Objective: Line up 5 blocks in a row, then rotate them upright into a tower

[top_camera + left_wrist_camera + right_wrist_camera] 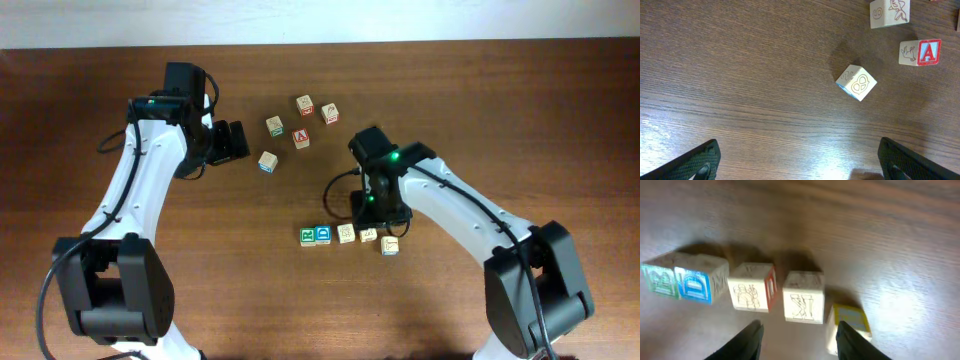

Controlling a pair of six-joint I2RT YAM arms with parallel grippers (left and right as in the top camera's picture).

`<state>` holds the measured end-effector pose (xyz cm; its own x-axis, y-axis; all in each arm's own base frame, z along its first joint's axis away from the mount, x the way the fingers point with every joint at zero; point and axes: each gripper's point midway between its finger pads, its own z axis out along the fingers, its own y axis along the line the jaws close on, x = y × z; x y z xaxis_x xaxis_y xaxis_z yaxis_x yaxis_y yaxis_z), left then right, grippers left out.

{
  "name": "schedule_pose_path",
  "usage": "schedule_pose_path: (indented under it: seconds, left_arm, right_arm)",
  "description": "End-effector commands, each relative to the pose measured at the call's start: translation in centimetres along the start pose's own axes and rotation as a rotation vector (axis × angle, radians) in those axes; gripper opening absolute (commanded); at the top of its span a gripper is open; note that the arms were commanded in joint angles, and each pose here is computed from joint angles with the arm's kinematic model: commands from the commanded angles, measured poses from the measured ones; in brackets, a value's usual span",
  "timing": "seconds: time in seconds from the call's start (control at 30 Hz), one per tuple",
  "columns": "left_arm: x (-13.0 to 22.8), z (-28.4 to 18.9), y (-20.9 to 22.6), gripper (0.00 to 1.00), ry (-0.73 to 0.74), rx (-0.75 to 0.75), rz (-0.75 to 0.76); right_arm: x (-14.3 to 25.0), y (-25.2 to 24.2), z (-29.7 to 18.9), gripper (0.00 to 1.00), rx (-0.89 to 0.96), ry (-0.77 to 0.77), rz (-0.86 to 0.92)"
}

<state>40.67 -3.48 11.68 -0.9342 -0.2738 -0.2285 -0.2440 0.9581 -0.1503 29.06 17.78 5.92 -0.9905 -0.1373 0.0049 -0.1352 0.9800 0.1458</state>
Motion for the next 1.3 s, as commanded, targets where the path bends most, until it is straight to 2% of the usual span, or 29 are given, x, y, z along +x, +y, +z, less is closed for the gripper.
schedule_pose_path:
  seconds: [0.0,0.07,0.17,0.43,0.6,1.0,1.07,1.27]
  left_arm:
    - [-0.5,-0.3,0.0,0.99,-0.013,-0.003,0.016]
    - [-0.5,-0.3,0.0,0.99,-0.013,-0.003,0.016]
    - [-0.5,-0.3,0.0,0.99,-0.013,-0.003,0.016]
    - [-0.5,-0.3,0.0,0.99,-0.013,-0.003,0.016]
    - [-0.5,-0.3,0.0,0.99,-0.013,-0.003,0.016]
    - [-0.5,-0.3,0.0,0.99,-0.013,-0.003,0.016]
    - [-0.5,-0.3,0.0,0.99,-0.013,-0.003,0.016]
    - [-0.5,-0.3,0.0,0.99,-0.013,-0.003,0.016]
  right_arm:
    - [-0.6,-2.1,-2.1,0.49,0.031,0.021,0.101]
    - [0.9,-3.5,-2.3,0.49,0.053,0.089,0.145]
    - [2.5,-4.3,-1.8,0.55,0.066,0.153,0.167]
    - [4.0,-3.8,1.1,0.55,0.039,0.179,0.139]
    - [4.2,-3.9,2.3,0.48,0.034,0.168,0.115]
    - [4.7,-4.3,4.2,0.46,0.031,0.156,0.107]
    - [4.5,-4.5,4.3,0.39,0.043,0.146,0.105]
    - [3.3,-4.4,4.4,0.35,0.033,0.099,0.098]
